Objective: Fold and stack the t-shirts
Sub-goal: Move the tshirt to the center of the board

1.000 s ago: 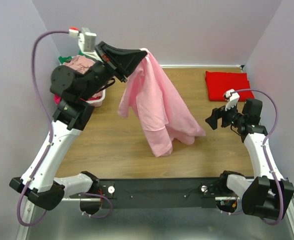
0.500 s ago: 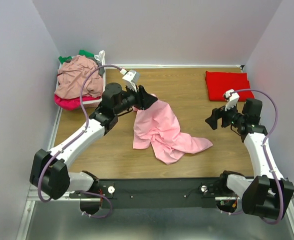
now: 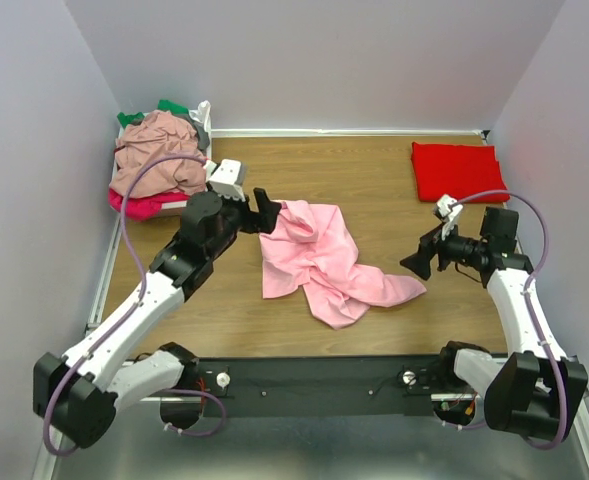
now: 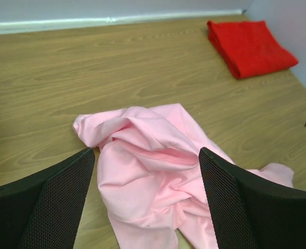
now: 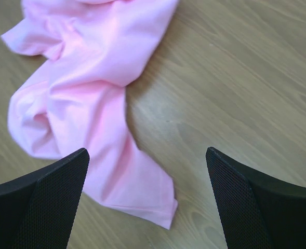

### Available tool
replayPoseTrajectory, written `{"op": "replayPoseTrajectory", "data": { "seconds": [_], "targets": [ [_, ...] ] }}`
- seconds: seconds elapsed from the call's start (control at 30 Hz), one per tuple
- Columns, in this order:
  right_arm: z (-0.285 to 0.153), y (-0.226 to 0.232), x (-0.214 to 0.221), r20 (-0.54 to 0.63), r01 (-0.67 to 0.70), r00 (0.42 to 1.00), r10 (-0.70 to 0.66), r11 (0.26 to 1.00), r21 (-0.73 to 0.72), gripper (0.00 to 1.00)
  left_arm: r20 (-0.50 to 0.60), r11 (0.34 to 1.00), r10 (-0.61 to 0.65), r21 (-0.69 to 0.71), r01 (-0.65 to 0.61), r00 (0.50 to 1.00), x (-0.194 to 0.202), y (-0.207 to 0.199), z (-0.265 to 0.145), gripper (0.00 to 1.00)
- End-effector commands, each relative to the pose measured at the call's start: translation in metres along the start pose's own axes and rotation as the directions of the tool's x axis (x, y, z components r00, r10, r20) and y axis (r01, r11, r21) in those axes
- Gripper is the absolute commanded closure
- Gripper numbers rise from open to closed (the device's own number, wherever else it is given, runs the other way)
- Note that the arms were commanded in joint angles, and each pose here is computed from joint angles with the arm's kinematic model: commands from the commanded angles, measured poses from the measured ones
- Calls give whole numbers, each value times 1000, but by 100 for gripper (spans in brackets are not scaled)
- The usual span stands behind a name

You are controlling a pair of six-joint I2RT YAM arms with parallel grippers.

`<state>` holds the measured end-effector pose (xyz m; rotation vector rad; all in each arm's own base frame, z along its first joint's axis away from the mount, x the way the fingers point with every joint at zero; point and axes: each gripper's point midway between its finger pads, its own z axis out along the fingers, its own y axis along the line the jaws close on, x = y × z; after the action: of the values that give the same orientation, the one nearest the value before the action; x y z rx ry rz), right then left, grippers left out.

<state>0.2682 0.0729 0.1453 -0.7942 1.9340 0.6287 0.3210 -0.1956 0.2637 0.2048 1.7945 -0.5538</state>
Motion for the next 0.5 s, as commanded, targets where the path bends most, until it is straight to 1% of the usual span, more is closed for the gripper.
{"op": "replayPoseTrajectory", "data": {
  "seconds": [0.0,0.03,0.07,0.1,0.13,0.17,0.2,0.23,0.3,0.33,0.37,0.43,0.47],
  "targets": [
    [-3,38,4,67,91,994,-81,983,-160,0,-21,990,-139,-22,139,990,25,4,-22,10],
    [-4,42,4,70,82,995,-71,981,-174,0,-8,986,-169,-3,169,986,19,-1,-26,10],
    [-3,43,5,74,105,993,-92,978,-181,0,-29,981,-193,-2,193,981,33,1,-30,10],
    [-4,45,4,80,112,992,-98,976,-189,0,-18,975,-222,21,222,975,32,-3,-37,10],
    [-4,46,7,71,120,992,-108,973,-196,0,-36,961,-270,50,272,962,38,-9,-42,11],
    [-6,49,12,50,111,993,-103,973,-202,0,-59,951,-292,86,296,955,49,-14,-50,11],
    [-5,46,14,42,137,990,-132,971,-194,0,-75,945,-305,101,312,949,55,-17,-53,11],
    [-7,47,19,20,162,987,-162,966,-199,0,-95,928,-345,111,355,934,61,-20,-57,12],
    [-11,40,35,-66,180,979,-194,967,-177,1,-150,902,-389,137,409,909,83,-26,-65,13],
    [-14,41,44,-102,202,969,-223,962,-186,2,-202,870,-450,120,478,870,104,-27,-67,14],
    [-17,36,56,-163,212,957,-240,962,-172,2,-231,850,-470,143,507,852,111,-32,-69,15],
    [-21,38,70,-216,214,944,-251,960,-184,3,-283,824,-510,112,556,813,132,-31,-70,17],
    [-24,38,74,-238,214,938,-253,960,-179,4,-321,799,-556,48,599,767,154,-26,-69,17]
  ]
}}
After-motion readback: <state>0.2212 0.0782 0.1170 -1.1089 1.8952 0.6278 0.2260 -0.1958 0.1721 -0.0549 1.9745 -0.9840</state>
